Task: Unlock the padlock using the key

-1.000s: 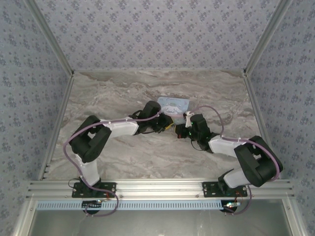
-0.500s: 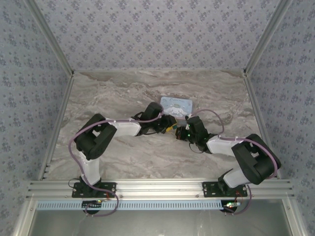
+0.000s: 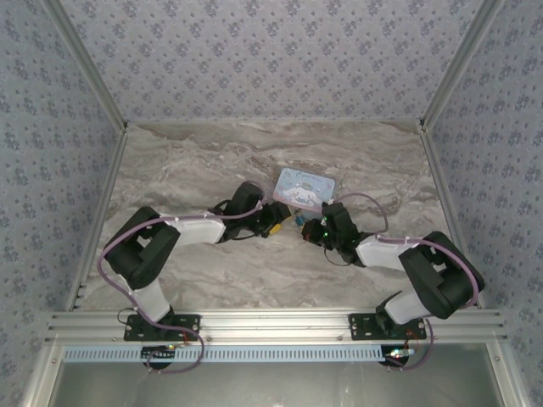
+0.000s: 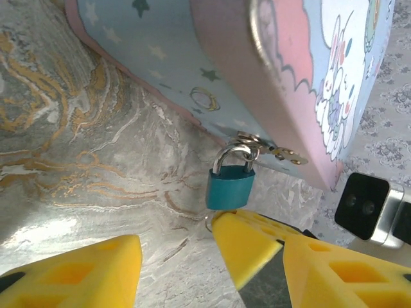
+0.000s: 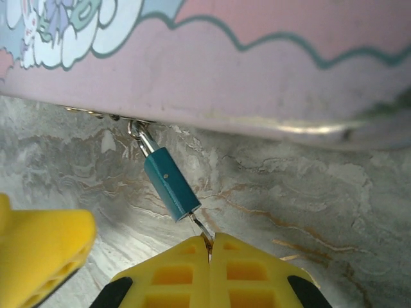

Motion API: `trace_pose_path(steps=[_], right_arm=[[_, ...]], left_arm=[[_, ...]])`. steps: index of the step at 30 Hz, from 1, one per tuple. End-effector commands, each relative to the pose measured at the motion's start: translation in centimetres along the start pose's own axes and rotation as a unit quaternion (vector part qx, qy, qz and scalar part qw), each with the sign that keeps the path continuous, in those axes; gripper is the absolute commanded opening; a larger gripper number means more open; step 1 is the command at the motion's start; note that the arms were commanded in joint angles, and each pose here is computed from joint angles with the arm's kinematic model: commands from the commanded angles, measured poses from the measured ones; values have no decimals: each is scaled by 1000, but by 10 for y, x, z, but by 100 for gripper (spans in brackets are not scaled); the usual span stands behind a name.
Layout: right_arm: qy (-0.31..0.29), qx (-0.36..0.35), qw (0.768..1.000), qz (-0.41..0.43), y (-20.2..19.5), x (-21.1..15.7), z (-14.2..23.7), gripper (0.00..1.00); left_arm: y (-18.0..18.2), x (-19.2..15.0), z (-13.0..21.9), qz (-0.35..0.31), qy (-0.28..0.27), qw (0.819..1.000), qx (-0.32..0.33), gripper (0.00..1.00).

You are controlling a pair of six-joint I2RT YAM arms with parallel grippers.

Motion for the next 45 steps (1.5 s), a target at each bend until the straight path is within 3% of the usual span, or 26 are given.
trace_pose_path(steps=[1,7,16,45], right_arm=[[-6,10,999,-45,4,3,7,0],[8,19,996,-83,6,2,8,0],[16,36,992,-121,10,6,9,0],[26,31,989,-141,8,8,8,0]], left_arm=[[-18,0,4,-17,-4,999,-51,58],[-33,-2,-4,-26,9,996,-87,55],[-30,-7,-24,-23,17,995,-92,50],[-19,-14,-55,24,30,994,-106,40]])
Point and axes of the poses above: each hand's point on the last joint's axis, 136 mm out from that joint toward the fingers, its own z axis back along the fingers, its own y axis along the line the jaws close on, x = y × z, the point moved 1 cm from there along z, back along the fingers, and after that the axes turned 9 degrees about z, right-handed, at the moved point
